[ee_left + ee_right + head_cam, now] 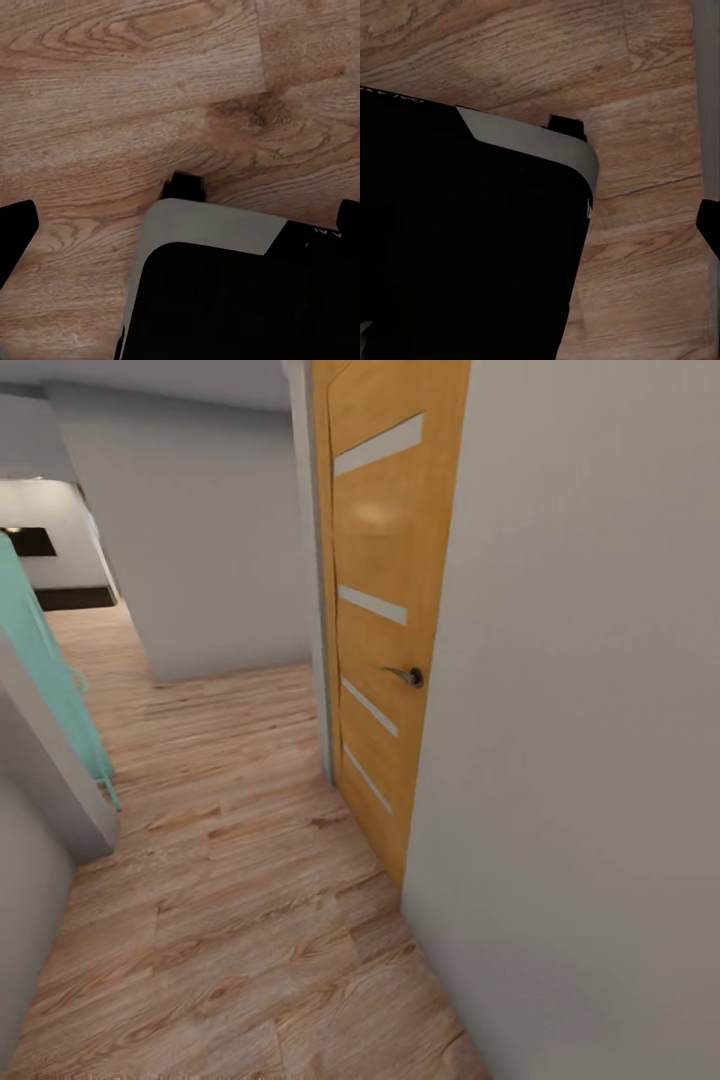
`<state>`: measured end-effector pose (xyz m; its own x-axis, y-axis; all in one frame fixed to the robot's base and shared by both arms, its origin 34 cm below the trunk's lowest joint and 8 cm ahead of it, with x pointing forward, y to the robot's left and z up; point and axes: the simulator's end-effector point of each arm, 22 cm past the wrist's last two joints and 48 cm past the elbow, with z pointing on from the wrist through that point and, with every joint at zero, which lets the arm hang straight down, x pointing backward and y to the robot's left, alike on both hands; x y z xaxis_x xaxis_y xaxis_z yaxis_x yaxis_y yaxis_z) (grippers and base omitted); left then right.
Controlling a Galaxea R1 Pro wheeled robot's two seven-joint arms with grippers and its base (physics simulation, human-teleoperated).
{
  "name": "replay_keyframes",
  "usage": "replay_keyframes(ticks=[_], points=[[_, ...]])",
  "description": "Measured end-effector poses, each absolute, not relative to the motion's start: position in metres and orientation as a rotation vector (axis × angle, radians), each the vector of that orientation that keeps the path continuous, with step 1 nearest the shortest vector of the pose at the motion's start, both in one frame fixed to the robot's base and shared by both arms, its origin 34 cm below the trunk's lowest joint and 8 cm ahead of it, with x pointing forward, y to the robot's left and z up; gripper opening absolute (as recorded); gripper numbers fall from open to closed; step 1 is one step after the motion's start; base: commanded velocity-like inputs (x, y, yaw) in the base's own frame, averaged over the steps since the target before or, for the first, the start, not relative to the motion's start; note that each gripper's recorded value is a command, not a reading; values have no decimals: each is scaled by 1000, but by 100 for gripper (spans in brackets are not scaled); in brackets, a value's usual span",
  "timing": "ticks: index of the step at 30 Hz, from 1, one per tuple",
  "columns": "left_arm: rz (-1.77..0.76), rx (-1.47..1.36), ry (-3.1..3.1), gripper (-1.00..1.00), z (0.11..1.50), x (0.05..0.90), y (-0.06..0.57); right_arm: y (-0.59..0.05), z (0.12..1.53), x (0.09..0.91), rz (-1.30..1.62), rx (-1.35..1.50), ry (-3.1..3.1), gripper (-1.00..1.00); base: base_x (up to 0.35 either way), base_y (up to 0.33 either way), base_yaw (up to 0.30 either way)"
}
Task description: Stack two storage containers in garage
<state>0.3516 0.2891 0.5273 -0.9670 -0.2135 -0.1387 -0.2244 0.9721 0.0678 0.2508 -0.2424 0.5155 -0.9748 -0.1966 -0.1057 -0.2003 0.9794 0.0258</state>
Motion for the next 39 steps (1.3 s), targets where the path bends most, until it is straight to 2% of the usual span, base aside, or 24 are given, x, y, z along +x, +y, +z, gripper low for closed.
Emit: replay_keyframes(ticks=[39], points=[[129, -335, 2986, 100, 527, 352, 290, -243, 515, 251, 55, -304, 3023, 100, 0, 0, 270]])
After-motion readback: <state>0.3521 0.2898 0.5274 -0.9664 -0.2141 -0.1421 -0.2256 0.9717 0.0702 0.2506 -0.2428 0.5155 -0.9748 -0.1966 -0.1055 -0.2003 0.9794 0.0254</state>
